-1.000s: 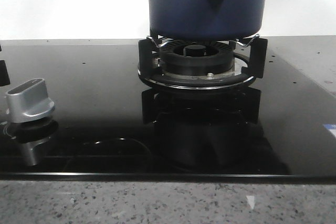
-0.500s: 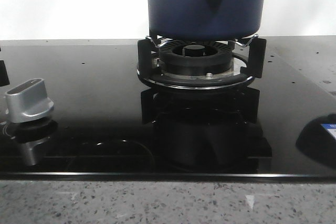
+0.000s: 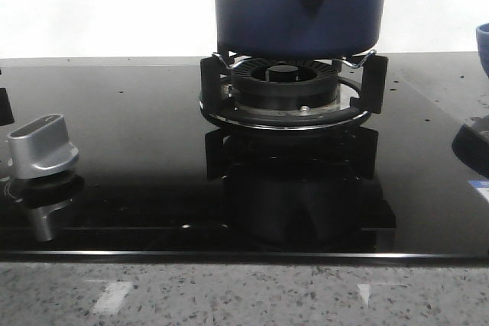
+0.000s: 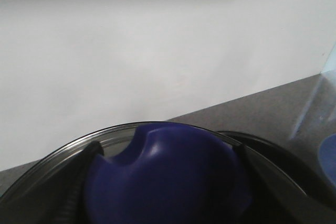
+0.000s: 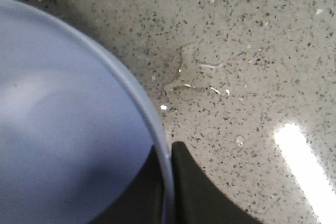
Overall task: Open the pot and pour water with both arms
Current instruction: 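Carry the bowl beside the stove, set it down, open the right gripper, then lower the glass lid back onto the saucepan with the left gripper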
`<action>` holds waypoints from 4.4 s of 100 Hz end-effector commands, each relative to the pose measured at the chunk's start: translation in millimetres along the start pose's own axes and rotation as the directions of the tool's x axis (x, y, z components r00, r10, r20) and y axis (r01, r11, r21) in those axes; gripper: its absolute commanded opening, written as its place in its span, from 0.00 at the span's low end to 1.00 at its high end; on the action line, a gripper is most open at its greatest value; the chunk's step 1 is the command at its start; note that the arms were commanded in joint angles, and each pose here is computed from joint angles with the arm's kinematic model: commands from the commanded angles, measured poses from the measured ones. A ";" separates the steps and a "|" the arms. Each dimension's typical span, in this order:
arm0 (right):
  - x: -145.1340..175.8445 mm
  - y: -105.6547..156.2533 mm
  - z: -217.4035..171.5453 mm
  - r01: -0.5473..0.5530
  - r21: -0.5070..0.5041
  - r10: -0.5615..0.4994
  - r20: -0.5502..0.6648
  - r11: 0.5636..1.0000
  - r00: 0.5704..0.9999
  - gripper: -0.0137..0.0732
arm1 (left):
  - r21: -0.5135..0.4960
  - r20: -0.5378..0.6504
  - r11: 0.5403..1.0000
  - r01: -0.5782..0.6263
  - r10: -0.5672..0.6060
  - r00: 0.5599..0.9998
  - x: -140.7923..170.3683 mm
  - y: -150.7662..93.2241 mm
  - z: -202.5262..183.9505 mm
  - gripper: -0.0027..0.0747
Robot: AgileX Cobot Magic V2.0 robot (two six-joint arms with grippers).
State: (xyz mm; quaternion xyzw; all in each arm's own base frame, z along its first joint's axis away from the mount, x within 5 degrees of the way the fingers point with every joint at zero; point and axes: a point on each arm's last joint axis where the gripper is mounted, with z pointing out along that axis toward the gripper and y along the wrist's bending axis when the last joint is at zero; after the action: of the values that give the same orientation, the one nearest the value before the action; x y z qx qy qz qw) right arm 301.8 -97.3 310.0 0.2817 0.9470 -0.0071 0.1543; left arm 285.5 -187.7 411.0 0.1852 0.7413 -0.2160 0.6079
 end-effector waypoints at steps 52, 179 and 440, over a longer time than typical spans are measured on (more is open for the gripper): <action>-3.3 1.9 -124.1 -0.048 -0.241 0.168 0.507 0.969 0.846 0.61 | 0.135 0.191 0.991 0.006 -0.032 0.981 -6.2 -45.1 20.3 0.48; 155.1 -3.8 -286.2 0.495 -0.385 0.086 0.848 0.779 0.523 0.08 | 0.170 0.238 0.985 -0.008 -0.033 0.971 25.1 -62.9 60.3 0.48; 208.0 -23.6 -182.7 0.602 -0.224 -0.041 0.919 0.766 0.393 0.08 | 0.074 0.119 0.983 -0.168 0.158 0.980 -18.8 -27.9 -94.1 0.01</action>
State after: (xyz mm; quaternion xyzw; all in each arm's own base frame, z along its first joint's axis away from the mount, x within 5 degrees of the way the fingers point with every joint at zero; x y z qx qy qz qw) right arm 82.5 13.3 421.3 -0.0065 0.7773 0.0903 0.6226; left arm 223.6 -185.9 424.4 0.2776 0.7173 -0.1921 0.6096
